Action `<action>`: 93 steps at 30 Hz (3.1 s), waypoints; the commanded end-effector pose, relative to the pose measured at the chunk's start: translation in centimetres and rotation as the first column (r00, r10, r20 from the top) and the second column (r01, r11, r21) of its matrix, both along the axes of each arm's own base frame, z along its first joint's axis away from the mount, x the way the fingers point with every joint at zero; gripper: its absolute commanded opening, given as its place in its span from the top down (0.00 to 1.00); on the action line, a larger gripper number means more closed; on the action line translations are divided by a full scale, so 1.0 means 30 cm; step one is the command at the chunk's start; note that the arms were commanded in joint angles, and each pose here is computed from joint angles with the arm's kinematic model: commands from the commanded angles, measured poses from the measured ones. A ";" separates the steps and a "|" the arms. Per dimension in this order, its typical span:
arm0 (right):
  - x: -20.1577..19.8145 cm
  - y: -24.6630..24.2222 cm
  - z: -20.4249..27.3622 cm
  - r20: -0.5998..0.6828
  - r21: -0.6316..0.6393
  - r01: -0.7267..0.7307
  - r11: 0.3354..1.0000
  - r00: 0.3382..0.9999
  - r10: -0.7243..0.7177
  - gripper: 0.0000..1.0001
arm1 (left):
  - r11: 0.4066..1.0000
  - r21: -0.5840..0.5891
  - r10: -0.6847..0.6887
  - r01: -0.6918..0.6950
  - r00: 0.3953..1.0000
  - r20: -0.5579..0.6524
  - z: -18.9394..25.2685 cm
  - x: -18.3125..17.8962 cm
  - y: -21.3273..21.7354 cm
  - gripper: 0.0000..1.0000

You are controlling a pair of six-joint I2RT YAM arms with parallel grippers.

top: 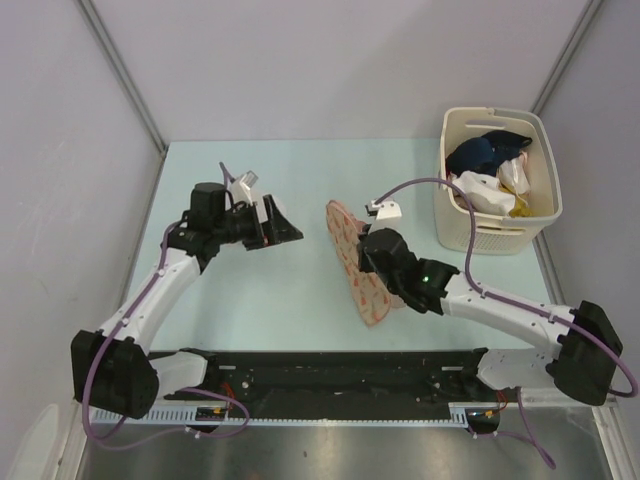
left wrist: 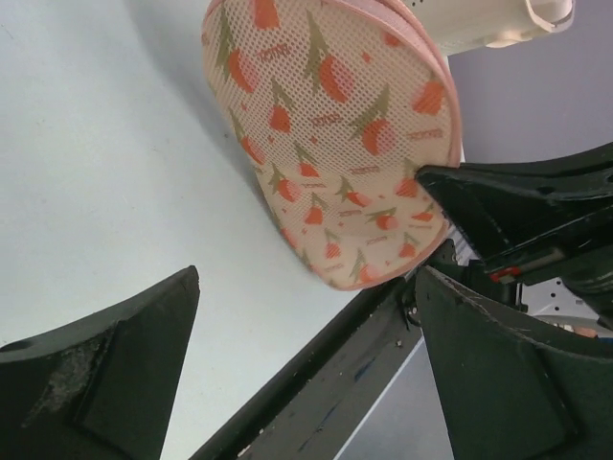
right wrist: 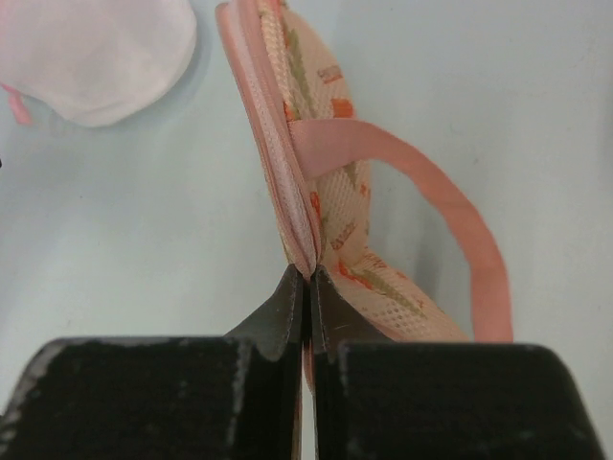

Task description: Unzip the laundry bag and remove the bra

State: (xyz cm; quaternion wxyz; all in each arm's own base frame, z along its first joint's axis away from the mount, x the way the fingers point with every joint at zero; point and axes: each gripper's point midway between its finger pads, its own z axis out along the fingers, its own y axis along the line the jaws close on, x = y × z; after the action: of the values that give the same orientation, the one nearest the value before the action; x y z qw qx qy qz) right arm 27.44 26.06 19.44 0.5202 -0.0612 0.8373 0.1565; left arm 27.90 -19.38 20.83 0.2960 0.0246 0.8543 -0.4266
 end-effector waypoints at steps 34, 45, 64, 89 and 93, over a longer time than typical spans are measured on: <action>0.078 0.027 -0.165 -0.273 0.032 -0.009 0.999 0.962 0.017 0.29 | 0.988 0.004 -0.153 0.153 0.987 -0.043 -0.096 -0.097 -0.126 0.00; 0.038 0.097 -0.110 -0.190 0.014 -0.108 0.994 0.976 0.109 0.28 | 0.987 0.082 -0.123 0.135 0.983 -0.136 -0.257 -0.088 -0.116 0.00; -0.134 0.088 -0.002 -0.102 -0.005 -0.193 0.981 0.976 0.191 0.25 | 0.991 -0.005 -0.136 0.136 0.990 -0.044 -0.124 0.168 -0.264 0.01; -0.189 0.248 -0.497 -0.271 -0.249 -0.249 0.936 0.946 0.180 0.78 | 0.984 -0.019 -0.178 0.178 0.983 -0.050 -0.106 0.201 -0.338 0.04; -0.177 0.214 -0.356 -0.164 -0.252 -0.179 0.951 0.976 0.141 1.00 | 0.985 -0.006 -0.173 0.173 0.983 -0.056 -0.123 0.204 -0.334 0.03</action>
State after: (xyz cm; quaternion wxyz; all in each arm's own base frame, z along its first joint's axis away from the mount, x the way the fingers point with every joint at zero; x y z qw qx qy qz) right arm 21.16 32.58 3.75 0.3609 -0.2272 0.9008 0.0817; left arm 33.46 -28.75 15.95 0.2216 0.0711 0.8647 -0.4451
